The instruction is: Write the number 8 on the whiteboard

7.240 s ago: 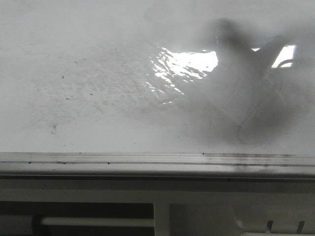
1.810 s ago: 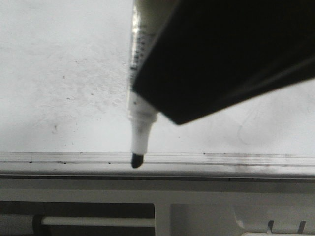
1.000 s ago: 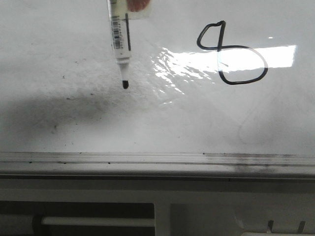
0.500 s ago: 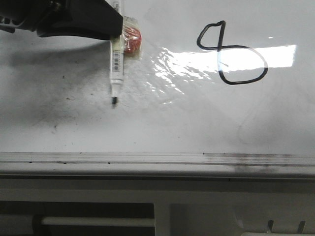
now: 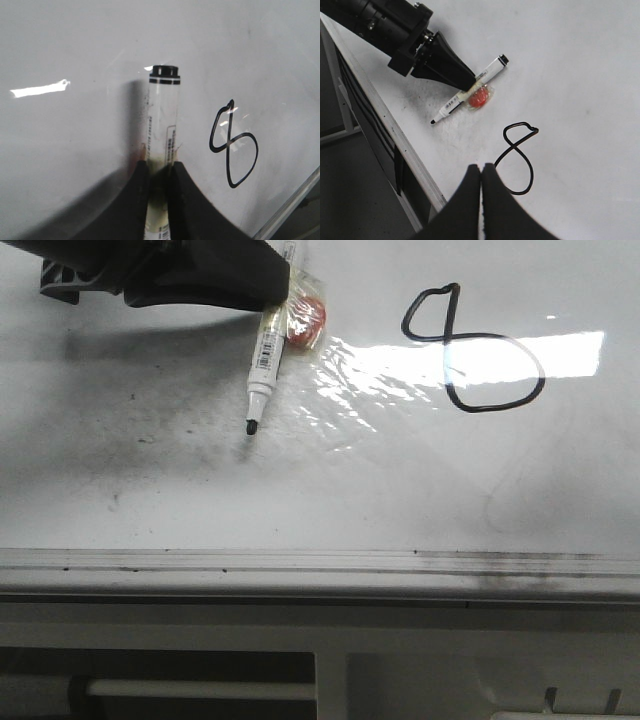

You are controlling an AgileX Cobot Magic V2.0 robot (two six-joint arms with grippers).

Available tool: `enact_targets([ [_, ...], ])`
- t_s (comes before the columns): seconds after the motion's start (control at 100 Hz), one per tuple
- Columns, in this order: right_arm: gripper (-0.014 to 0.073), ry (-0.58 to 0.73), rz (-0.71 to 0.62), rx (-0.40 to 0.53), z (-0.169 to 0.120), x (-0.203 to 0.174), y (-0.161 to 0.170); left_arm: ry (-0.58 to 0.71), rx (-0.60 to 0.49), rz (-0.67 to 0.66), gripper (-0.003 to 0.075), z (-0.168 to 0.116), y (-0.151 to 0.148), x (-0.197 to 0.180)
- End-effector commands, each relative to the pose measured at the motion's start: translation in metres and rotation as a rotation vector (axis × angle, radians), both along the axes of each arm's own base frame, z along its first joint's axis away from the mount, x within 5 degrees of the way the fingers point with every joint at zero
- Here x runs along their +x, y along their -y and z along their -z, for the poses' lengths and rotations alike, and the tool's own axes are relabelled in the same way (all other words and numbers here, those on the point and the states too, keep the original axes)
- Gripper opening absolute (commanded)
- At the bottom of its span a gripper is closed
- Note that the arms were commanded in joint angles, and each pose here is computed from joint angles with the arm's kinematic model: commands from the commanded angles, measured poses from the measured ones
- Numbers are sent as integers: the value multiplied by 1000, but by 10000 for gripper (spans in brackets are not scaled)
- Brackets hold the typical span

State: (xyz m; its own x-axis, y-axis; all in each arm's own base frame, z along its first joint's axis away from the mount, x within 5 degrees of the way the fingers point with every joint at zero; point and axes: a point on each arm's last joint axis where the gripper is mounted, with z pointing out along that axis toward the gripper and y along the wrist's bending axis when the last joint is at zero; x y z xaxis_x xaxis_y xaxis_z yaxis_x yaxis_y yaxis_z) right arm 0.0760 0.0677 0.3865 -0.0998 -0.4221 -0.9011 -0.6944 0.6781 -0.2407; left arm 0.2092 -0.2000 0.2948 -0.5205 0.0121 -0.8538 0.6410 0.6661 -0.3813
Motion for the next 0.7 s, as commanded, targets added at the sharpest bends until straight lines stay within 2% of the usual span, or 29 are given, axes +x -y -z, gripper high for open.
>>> enact_targets([
  [0.0, -69, 91, -3, 62, -17, 1, 0, 13, -7, -57, 64, -7, -2, 6],
  [0.15, -69, 97, -6, 68, -18, 1, -1, 13, -6, -64, 353, -7, -2, 6],
  [0.25, -69, 106, -9, 77, -19, 1, -1, 9, -10, -66, 452, -7, -2, 6],
  [0.43, -69, 115, -11, 86, -20, 1, -1, 68, -60, -68, 484, -29, -12, -5],
  [0.58, -59, 130, -9, 97, -17, -5, 7, 251, -119, -33, 483, -72, -38, -38],
  [0.69, -58, 155, -7, 115, -9, -15, 18, 376, -146, -14, 452, -89, -63, -70],
])
